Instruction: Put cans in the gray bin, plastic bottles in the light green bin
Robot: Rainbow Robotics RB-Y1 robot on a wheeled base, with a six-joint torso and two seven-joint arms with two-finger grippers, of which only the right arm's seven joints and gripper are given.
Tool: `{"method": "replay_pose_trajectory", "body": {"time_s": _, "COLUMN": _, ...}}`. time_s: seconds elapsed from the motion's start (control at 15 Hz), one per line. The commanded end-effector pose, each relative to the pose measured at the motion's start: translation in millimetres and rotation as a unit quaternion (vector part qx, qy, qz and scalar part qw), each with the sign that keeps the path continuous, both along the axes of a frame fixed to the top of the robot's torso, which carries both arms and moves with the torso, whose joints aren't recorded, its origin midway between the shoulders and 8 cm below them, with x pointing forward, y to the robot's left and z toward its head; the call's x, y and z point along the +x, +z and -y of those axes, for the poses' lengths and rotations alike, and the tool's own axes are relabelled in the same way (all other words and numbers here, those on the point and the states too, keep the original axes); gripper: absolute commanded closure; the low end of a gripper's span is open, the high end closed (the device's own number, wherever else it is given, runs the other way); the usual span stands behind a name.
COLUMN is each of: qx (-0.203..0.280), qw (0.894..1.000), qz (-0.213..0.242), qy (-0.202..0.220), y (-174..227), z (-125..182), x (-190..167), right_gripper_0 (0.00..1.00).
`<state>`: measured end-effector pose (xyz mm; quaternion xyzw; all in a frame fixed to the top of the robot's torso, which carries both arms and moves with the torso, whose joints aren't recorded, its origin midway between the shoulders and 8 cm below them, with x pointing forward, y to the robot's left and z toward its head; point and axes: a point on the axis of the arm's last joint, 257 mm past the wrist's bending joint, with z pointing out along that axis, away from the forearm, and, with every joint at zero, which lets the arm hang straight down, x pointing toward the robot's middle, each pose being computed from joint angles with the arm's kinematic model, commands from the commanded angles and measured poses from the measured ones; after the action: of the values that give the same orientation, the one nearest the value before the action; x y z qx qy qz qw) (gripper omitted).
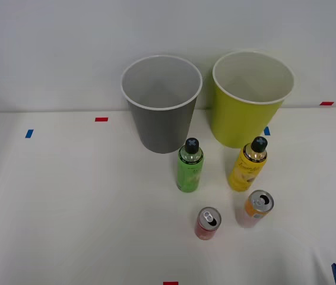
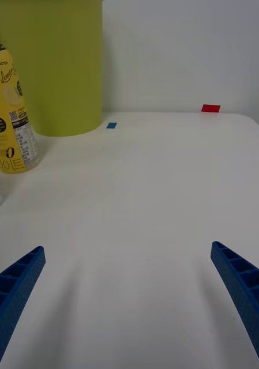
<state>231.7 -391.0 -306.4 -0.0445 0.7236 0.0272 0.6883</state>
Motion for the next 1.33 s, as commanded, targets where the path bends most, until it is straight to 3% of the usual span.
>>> {"method": "replay_pose_trajectory", "body": {"time_s": 0.07, "qx": 0.0, "qw": 1.0, "qz": 0.0, "qy": 0.0, "y": 0.0, "z": 0.0, "x": 0.0, "right_gripper_0": 0.0}}
{"method": "replay_pose_trajectory", "body": {"time_s": 1.33, "qx": 0.0, "qw": 1.0, "qz": 0.0, "qy": 0.0, "y": 0.0, "z": 0.0, "x": 0.0, "right_gripper_0": 0.0}}
